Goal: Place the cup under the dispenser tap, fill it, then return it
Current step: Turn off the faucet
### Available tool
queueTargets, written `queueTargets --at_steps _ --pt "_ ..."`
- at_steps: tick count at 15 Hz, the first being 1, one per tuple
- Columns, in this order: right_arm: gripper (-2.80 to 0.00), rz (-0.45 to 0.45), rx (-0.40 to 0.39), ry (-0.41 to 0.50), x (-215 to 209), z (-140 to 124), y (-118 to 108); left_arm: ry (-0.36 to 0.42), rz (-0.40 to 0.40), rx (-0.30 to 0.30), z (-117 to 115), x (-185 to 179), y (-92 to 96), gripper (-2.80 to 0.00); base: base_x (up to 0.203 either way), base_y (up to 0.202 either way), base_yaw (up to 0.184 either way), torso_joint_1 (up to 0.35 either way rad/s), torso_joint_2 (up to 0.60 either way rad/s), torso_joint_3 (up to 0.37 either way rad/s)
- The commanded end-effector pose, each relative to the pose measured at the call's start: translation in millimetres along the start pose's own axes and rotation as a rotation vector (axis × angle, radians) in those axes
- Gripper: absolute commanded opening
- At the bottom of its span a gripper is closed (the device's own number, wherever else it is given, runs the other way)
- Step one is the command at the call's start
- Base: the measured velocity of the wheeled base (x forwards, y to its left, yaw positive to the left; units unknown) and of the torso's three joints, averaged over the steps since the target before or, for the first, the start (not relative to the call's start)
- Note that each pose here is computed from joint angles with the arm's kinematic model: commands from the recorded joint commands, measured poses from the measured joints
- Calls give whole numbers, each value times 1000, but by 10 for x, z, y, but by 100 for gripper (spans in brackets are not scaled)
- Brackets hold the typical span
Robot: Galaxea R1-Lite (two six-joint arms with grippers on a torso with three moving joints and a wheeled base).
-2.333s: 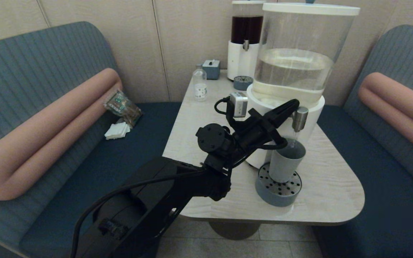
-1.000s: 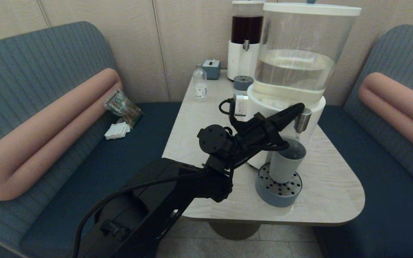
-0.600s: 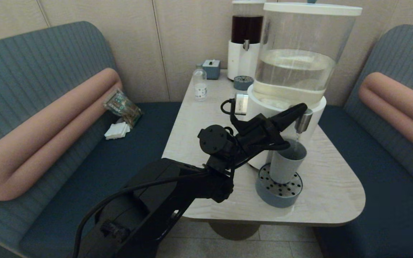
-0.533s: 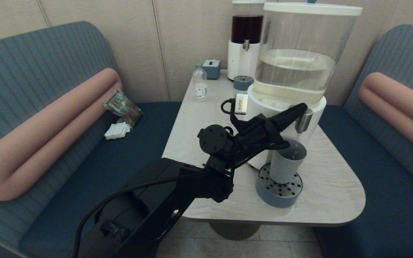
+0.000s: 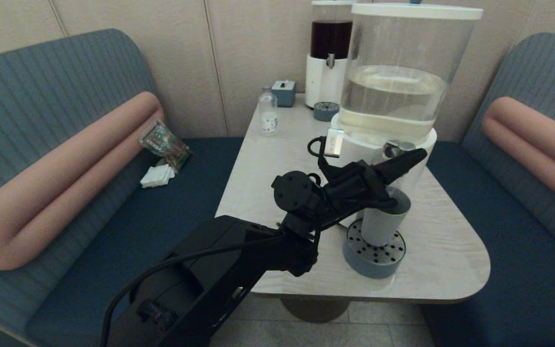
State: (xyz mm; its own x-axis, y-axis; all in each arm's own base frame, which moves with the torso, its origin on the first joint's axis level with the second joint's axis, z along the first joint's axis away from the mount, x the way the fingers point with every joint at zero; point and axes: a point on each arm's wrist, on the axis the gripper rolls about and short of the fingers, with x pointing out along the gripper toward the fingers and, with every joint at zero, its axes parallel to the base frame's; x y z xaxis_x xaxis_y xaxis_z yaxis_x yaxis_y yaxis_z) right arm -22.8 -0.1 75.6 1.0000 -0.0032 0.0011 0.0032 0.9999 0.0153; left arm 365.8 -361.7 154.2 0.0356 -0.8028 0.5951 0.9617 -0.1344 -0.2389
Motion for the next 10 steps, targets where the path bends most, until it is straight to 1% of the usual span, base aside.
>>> queueTargets --at_steps 1,6,7,10 --pt "-280 0 0 3 2 -3 0 -19 -17 16 100 44 -59 -280 0 0 0 0 0 0" --pt "-280 0 0 3 2 -3 0 -64 -51 66 461 195 -310 -280 0 0 0 0 0 0" --pt "-280 0 0 3 2 -3 0 -59 -44 72 526 199 -377 -280 0 0 0 0 0 0" --pt "-280 0 0 3 2 -3 0 -10 9 70 656 103 -592 -280 0 0 0 0 0 0"
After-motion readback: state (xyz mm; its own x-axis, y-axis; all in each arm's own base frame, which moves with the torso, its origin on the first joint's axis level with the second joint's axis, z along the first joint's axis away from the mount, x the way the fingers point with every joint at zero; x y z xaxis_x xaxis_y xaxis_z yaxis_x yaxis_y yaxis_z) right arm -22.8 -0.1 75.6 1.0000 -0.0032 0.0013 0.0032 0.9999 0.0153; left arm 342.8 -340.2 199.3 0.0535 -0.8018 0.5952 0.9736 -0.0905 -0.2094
